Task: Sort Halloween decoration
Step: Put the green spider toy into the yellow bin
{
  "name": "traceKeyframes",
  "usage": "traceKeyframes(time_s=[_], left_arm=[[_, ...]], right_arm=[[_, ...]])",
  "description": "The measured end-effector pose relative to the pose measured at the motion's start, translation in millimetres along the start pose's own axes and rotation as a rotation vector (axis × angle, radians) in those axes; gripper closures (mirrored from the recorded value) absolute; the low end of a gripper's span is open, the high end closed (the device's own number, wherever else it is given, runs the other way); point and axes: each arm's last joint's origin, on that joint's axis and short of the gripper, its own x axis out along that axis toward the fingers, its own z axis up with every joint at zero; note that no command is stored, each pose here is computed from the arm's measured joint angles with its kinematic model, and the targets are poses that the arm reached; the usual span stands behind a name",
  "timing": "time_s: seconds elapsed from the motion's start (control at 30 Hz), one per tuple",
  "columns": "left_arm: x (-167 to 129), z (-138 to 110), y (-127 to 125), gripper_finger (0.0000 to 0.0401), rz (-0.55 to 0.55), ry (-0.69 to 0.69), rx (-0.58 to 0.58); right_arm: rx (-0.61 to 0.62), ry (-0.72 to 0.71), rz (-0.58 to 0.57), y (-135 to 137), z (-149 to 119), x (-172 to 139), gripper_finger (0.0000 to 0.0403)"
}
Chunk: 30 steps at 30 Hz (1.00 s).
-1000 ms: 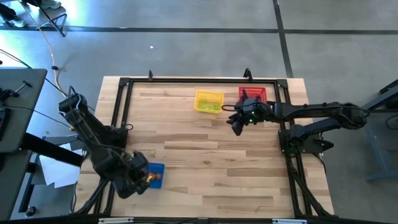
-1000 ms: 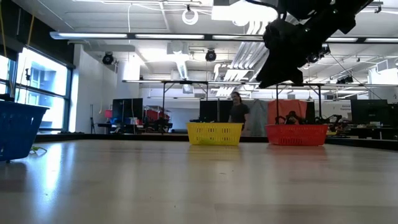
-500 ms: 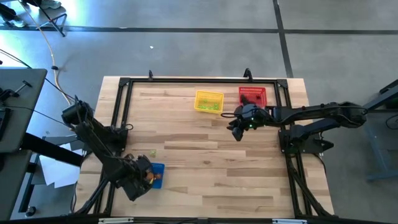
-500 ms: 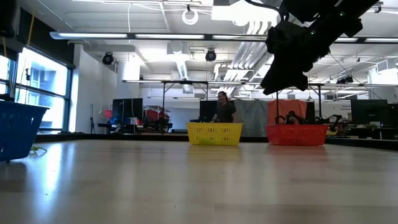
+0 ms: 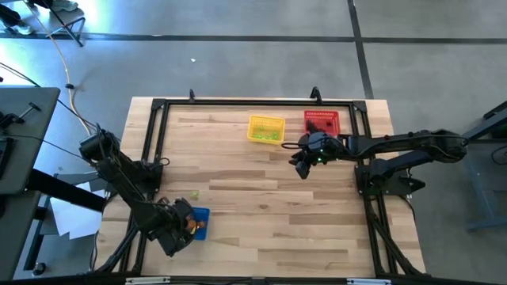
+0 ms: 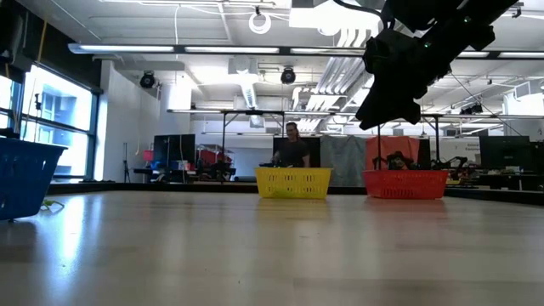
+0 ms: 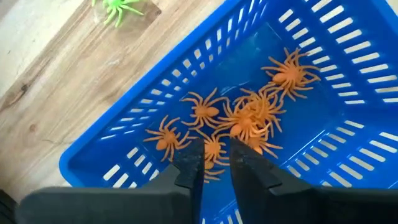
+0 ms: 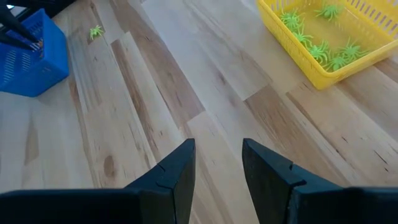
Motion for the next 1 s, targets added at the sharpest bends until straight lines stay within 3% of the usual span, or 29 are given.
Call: traceKeyframes(time_s=[0.23, 0.37, 0.67, 0.83, 1.0], left_arm=[[1.2, 5.3, -0.6, 0.0316, 0.011, 0.051, -0.046], [-8.0, 12.7, -9.2, 0.0318, -0.030, -0.010, -0.021], [-81.2, 53.4, -33.1, 0.0320, -0.101, -0.150, 0.108], [-106.6, 72.8, -22.8, 0.0320, 0.016, -0.186, 0.148], [-103.0, 84.2, -5.3, 0.0320, 0.187, -0.107, 0.187]], right_arm=[[-0.012, 0.000, 0.000, 0.0, 0.0, 0.0, 0.0277], [-0.019, 0.000, 0.001, 0.0, 0.0, 0.0, 0.0277], [-0.024, -0.001, 0.001, 0.0, 0.1, -0.1, 0.0277], [-0.026, -0.002, 0.001, 0.0, 0.2, -0.1, 0.0277], [-0.042, -0.009, -0.013, -0.4, 0.4, -0.1, 0.0277]])
